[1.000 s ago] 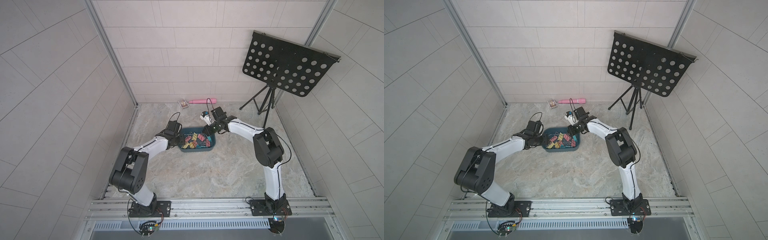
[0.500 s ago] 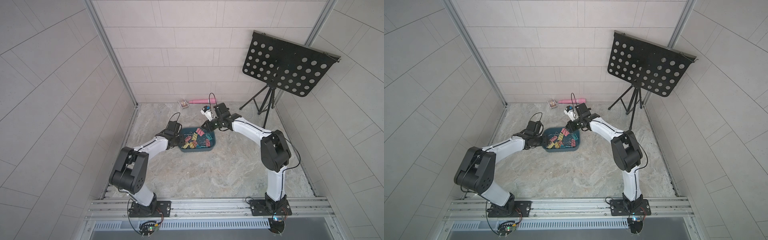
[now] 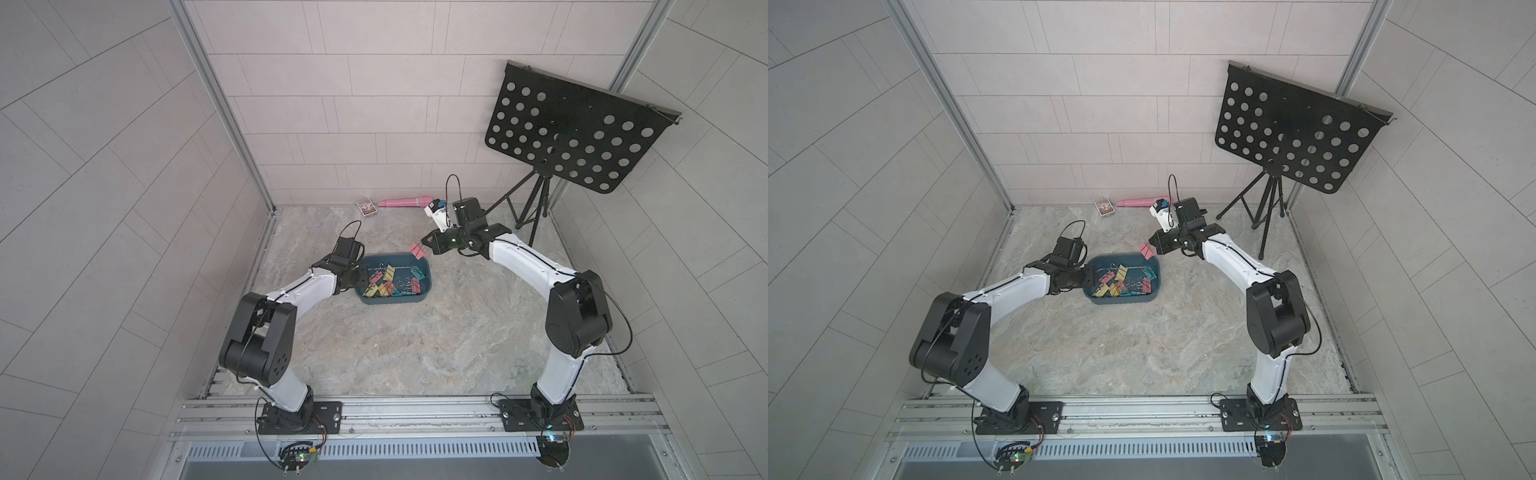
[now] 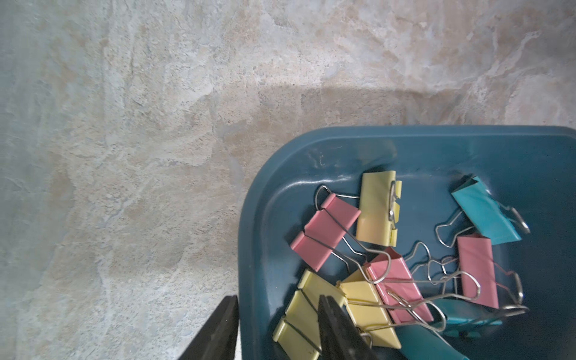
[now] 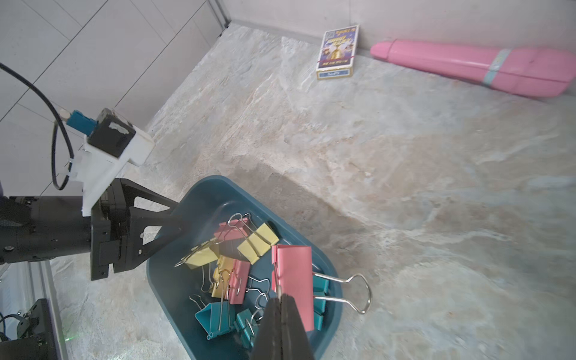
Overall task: Take out the binder clips from the storage box
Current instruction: Place the binder clip at the center of the board.
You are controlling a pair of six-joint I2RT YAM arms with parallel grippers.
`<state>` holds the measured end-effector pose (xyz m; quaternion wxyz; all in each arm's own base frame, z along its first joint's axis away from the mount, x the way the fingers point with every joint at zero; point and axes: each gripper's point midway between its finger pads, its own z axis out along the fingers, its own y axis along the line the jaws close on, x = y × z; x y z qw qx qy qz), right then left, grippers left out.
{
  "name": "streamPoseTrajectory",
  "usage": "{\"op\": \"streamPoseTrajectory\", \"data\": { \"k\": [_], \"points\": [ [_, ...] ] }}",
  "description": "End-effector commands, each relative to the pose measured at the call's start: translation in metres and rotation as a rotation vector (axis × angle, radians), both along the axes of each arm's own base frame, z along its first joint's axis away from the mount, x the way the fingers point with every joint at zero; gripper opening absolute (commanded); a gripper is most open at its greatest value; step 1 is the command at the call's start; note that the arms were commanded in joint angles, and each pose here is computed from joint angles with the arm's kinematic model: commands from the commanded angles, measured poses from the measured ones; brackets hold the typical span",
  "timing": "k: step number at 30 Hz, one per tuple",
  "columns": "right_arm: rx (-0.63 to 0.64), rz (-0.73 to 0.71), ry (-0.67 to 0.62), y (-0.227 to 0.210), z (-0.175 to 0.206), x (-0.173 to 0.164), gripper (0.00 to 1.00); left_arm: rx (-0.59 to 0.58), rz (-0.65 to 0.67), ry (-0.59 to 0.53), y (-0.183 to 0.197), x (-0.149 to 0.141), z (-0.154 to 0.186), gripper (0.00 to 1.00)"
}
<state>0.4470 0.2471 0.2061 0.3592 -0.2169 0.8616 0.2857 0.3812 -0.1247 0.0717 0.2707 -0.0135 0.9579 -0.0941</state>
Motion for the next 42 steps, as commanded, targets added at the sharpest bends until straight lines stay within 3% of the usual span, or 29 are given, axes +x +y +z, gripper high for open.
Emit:
{"op": "streamPoseTrajectory", "data": {
  "k": [1,12,19,29,42],
  "points": [
    [0.026,-0.044,-0.039,-0.019,0.021,0.0,0.0,0.034,-0.001,0.007,0.003,0.003,0.0,0.47],
    [0.049,-0.222,0.015,-0.09,-0.003,0.017,0.0,0.049,0.011,0.009,0.009,-0.003,-0.003,0.46],
    [0.065,-0.268,0.089,-0.096,-0.035,0.029,0.0,0.047,0.007,0.004,0.009,-0.004,-0.002,0.46],
    [0.194,-0.378,0.15,-0.094,-0.068,0.052,0.0,0.026,0.001,0.011,0.005,-0.006,-0.005,0.46],
    [0.187,-0.504,0.211,-0.106,-0.092,0.07,0.0,0.018,-0.01,0.005,0.004,-0.007,-0.006,0.46]
  ]
}}
